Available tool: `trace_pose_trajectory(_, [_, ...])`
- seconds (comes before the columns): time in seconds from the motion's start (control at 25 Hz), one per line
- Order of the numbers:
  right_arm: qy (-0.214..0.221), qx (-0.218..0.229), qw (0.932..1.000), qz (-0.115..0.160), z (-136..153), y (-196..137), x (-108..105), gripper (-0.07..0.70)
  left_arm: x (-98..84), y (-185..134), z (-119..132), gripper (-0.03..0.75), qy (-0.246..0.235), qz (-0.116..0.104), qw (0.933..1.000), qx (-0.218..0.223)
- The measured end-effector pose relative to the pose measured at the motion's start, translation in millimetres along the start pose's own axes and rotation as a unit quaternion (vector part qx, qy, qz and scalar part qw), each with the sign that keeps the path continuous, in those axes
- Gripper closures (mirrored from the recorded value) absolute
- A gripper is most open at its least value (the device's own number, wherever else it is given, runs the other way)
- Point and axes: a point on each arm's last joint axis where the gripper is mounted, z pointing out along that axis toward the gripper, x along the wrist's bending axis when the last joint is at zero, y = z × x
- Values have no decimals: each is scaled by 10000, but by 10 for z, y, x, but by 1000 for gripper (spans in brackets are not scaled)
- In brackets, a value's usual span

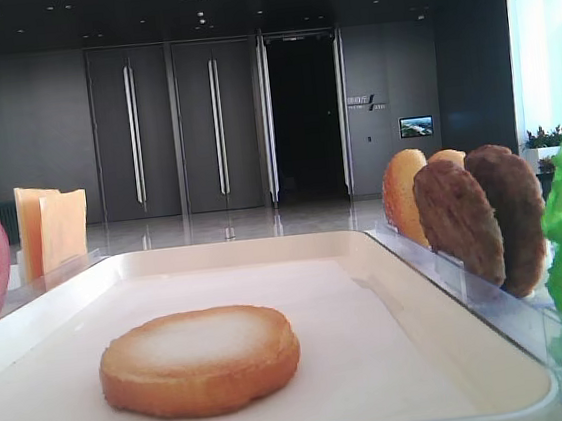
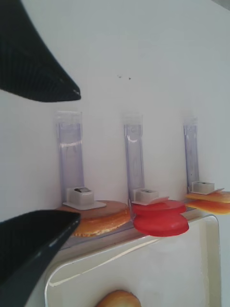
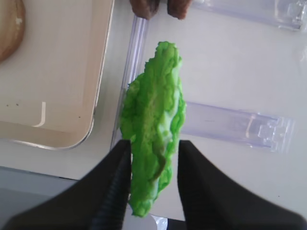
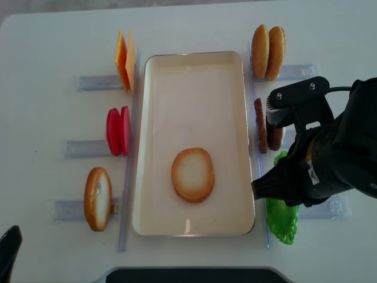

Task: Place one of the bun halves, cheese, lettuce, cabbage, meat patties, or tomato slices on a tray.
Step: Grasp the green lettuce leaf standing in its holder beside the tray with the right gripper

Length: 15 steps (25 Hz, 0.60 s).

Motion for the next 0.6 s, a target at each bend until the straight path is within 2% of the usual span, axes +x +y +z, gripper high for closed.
trace_pose_trajectory(0.12, [0, 0, 10000, -16, 0, 0, 0, 408, 0, 0, 0, 181, 0, 0, 10000, 0])
trace_pose_trajectory(0.2, [-12, -11, 10000, -31, 0, 2, -2, 441, 0, 0, 0, 181, 0, 0, 10000, 0])
trace_pose_trajectory(0.4, [-87, -77, 9998, -188, 0, 14, -16, 619, 0, 0, 0, 181, 0, 0, 10000, 0])
trace_pose_trajectory(0.6, [-89, -76, 9993, -366, 0, 14, -16, 629, 0, 0, 0, 181, 0, 0, 10000, 0])
